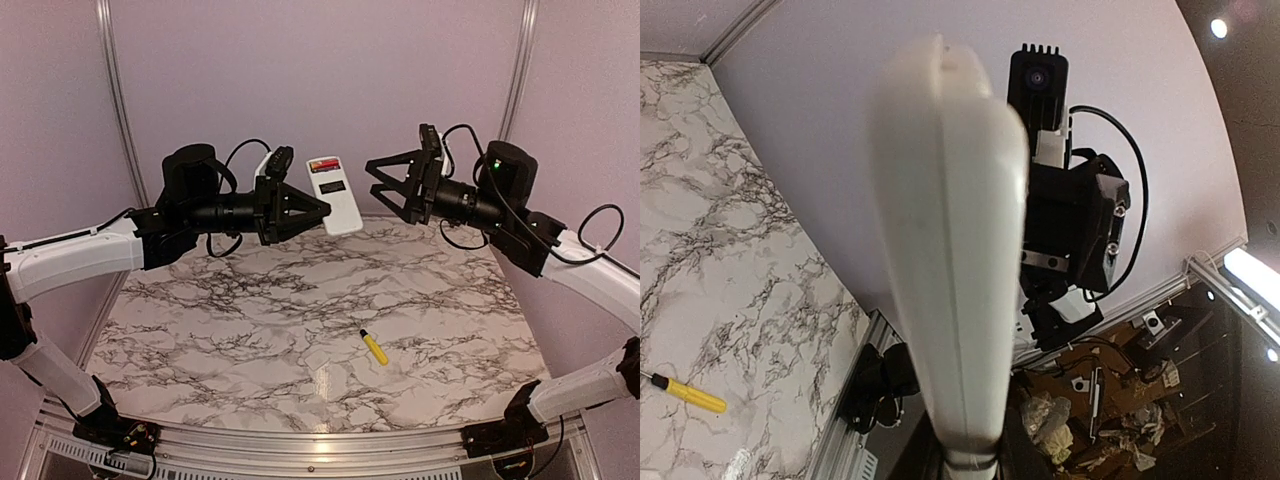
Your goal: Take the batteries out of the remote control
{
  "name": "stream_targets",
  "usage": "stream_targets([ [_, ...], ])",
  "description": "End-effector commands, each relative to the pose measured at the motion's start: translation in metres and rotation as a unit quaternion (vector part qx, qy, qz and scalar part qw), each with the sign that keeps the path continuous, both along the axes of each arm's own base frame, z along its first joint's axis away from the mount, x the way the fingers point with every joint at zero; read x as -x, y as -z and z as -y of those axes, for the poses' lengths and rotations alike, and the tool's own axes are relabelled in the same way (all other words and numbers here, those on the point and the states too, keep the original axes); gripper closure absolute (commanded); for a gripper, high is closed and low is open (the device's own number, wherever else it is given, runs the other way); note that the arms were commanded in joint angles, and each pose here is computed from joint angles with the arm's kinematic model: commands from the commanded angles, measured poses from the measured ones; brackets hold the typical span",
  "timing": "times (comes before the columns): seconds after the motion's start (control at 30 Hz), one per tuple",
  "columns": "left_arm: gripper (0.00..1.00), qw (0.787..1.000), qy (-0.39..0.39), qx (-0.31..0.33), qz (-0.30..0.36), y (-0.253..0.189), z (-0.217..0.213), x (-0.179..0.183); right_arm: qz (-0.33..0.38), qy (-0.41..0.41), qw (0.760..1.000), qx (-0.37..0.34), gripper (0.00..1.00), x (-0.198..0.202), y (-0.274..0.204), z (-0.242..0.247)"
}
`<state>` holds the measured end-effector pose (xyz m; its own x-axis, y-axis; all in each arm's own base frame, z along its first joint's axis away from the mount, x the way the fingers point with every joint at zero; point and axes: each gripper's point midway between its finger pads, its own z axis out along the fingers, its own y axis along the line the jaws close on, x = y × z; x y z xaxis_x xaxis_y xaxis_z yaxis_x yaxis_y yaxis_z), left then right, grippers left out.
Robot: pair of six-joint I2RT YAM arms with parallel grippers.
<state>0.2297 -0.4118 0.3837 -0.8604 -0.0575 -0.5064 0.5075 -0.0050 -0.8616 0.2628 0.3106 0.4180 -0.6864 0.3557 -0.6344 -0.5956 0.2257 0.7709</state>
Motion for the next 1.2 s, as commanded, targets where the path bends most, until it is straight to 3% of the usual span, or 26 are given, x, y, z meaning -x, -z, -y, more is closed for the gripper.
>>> stream_targets([
  [0.0,1.00,0.998,0.070,-0.008,0.009,-0.003,-0.003,0.024,-0.012,-0.116,0.992,0.050,0.13,0.025,0.016,-0.014],
  [0.27,1.00,0.992,0.121,-0.021,-0.006,0.005,-0.001,0.038,-0.033,-0.171,0.983,0.051,0.13,0.032,0.019,-0.026],
  [0.53,1.00,0.988,0.152,-0.021,-0.016,0.009,0.005,0.043,-0.047,-0.208,0.976,0.045,0.28,0.032,0.020,-0.037],
  [0.7,1.00,0.986,0.163,-0.026,-0.022,0.016,0.009,0.042,-0.037,-0.224,0.973,0.039,0.46,0.032,0.016,-0.041],
  [0.9,1.00,0.985,0.170,-0.028,-0.021,0.017,0.012,0.040,-0.049,-0.220,0.973,0.045,0.79,0.030,0.024,-0.042],
  [1.07,0.99,0.985,0.169,-0.028,-0.020,0.018,0.012,0.038,-0.064,-0.198,0.977,0.041,0.88,0.024,0.028,-0.040],
  [1.17,0.89,0.986,0.164,-0.025,-0.017,0.015,0.008,0.034,-0.067,-0.181,0.981,0.032,0.92,0.022,0.024,-0.037],
])
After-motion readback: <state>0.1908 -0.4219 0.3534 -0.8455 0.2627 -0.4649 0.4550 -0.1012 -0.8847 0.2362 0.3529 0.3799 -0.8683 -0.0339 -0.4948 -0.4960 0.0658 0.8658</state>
